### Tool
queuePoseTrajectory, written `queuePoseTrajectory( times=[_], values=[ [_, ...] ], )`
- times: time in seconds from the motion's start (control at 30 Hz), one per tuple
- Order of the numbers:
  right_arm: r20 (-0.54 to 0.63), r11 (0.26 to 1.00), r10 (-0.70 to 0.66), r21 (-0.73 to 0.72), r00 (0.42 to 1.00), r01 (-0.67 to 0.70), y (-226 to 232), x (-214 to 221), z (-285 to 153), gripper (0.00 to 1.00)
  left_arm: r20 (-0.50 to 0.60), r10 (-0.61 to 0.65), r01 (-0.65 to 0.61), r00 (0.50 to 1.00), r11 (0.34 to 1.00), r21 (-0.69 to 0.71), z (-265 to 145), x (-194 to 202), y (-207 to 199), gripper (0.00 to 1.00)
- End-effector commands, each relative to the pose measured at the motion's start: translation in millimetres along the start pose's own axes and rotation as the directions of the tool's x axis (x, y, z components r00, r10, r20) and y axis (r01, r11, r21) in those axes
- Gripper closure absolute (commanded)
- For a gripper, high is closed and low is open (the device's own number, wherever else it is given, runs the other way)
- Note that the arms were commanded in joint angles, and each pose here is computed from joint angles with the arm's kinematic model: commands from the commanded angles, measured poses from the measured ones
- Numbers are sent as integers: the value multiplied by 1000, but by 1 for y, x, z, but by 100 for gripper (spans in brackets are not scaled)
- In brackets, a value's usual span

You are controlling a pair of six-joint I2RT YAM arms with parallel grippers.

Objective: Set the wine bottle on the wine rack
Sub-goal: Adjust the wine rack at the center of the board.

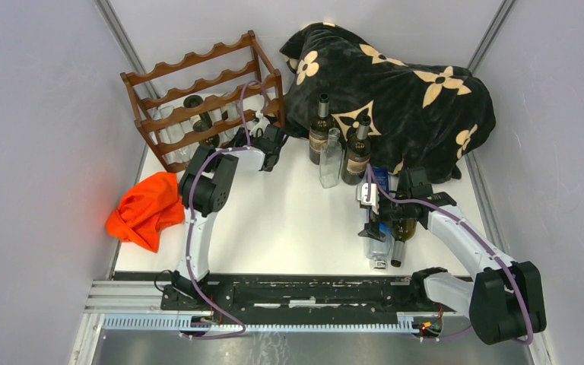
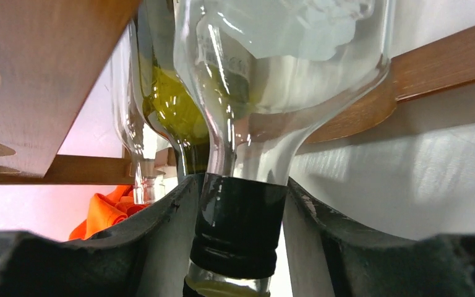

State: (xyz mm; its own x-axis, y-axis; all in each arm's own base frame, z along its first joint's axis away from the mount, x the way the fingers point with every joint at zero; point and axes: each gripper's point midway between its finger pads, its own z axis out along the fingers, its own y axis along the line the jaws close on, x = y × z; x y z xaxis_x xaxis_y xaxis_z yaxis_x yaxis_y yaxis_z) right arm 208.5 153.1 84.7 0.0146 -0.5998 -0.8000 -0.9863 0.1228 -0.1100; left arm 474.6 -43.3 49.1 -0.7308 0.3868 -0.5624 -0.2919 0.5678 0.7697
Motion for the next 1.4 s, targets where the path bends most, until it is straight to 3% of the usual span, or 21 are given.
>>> queuePoseTrajectory(
  times=[0.0, 0.73, 1.17, 1.27, 1.37],
  values=[
    [25, 999, -50, 14, 998, 50, -9, -14, -4, 2, 28, -117, 117, 993, 993, -2, 2, -24, 4, 42],
    [20, 999, -47, 9, 999, 47, -8, -13, -2, 2, 102, -166, 156, 981, 983, 95, -23, -62, 8, 39],
    [19, 999, -52, 9, 998, 51, -8, -13, -3, 2, 136, -152, 140, 979, 986, 93, -21, -73, 7, 44],
    [18, 999, -53, 9, 998, 53, -8, -13, -3, 2, 129, -142, 131, 981, 987, 91, -19, -69, 3, 54],
    [17, 999, -54, 9, 998, 53, -8, -13, -3, 2, 126, -147, 137, 981, 987, 84, -18, -66, 4, 80]
  ],
)
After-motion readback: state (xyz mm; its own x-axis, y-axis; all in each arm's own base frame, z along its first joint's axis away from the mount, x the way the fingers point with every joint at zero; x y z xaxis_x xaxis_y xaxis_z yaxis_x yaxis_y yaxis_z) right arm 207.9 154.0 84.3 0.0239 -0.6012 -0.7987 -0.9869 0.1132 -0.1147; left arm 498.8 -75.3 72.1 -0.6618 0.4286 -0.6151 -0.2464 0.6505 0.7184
